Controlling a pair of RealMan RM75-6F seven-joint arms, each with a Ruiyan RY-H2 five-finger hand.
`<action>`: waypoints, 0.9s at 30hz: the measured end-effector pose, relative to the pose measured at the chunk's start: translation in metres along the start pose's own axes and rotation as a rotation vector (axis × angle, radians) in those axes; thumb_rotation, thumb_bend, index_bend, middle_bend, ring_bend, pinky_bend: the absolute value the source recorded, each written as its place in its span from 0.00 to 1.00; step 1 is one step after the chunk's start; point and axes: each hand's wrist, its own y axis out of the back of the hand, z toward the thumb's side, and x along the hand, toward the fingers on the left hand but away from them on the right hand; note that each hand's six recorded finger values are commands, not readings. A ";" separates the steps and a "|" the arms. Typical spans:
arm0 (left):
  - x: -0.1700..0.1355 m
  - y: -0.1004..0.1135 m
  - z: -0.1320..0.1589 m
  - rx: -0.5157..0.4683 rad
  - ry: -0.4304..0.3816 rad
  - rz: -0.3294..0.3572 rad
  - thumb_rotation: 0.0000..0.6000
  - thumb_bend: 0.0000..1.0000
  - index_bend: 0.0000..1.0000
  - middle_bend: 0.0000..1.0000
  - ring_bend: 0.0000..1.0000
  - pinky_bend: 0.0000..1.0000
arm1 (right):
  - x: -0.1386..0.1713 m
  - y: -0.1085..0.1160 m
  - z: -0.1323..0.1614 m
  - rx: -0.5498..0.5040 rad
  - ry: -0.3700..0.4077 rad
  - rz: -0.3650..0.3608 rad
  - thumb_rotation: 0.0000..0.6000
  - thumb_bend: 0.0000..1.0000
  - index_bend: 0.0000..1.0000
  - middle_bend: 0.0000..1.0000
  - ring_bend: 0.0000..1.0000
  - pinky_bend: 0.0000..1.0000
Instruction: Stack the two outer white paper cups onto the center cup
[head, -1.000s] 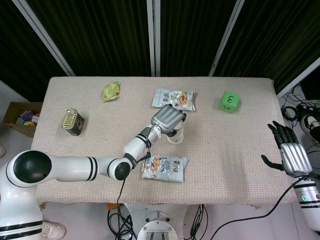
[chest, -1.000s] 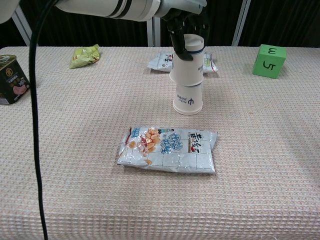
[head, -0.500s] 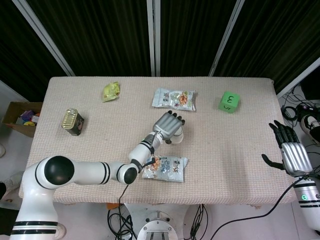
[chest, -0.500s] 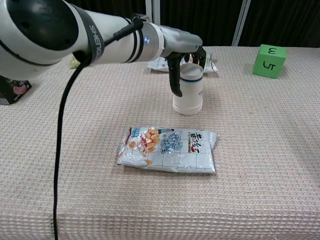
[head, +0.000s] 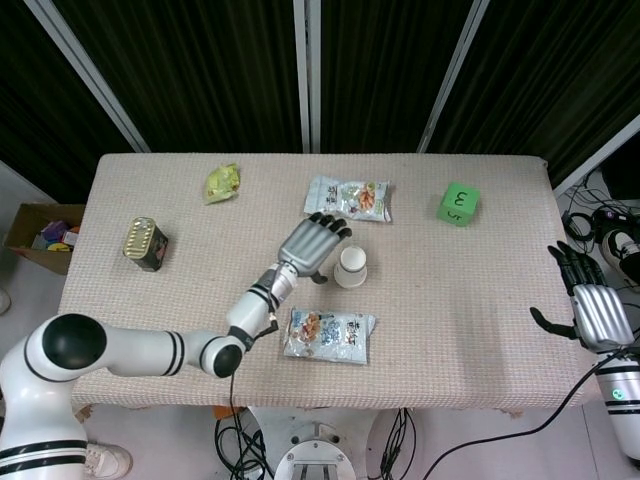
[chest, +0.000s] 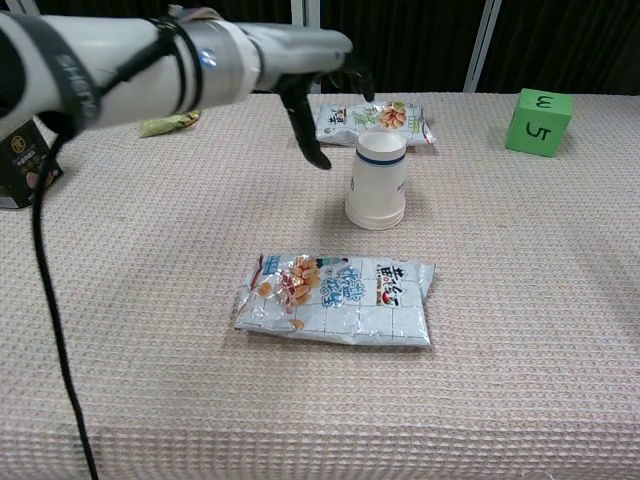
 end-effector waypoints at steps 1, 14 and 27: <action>-0.007 0.005 -0.013 -0.017 0.019 0.020 1.00 0.09 0.20 0.14 0.13 0.16 | -0.001 -0.001 -0.001 -0.001 0.000 0.009 1.00 0.21 0.00 0.03 0.00 0.00; -0.189 0.005 -0.206 0.034 0.461 0.272 1.00 0.11 0.22 0.15 0.13 0.16 | -0.006 -0.007 -0.004 -0.020 0.036 0.069 1.00 0.21 0.00 0.03 0.00 0.00; -0.348 -0.047 -0.217 0.047 0.598 0.303 1.00 0.11 0.22 0.15 0.13 0.15 | 0.014 -0.016 0.014 0.005 0.096 -0.022 1.00 0.21 0.00 0.04 0.00 0.00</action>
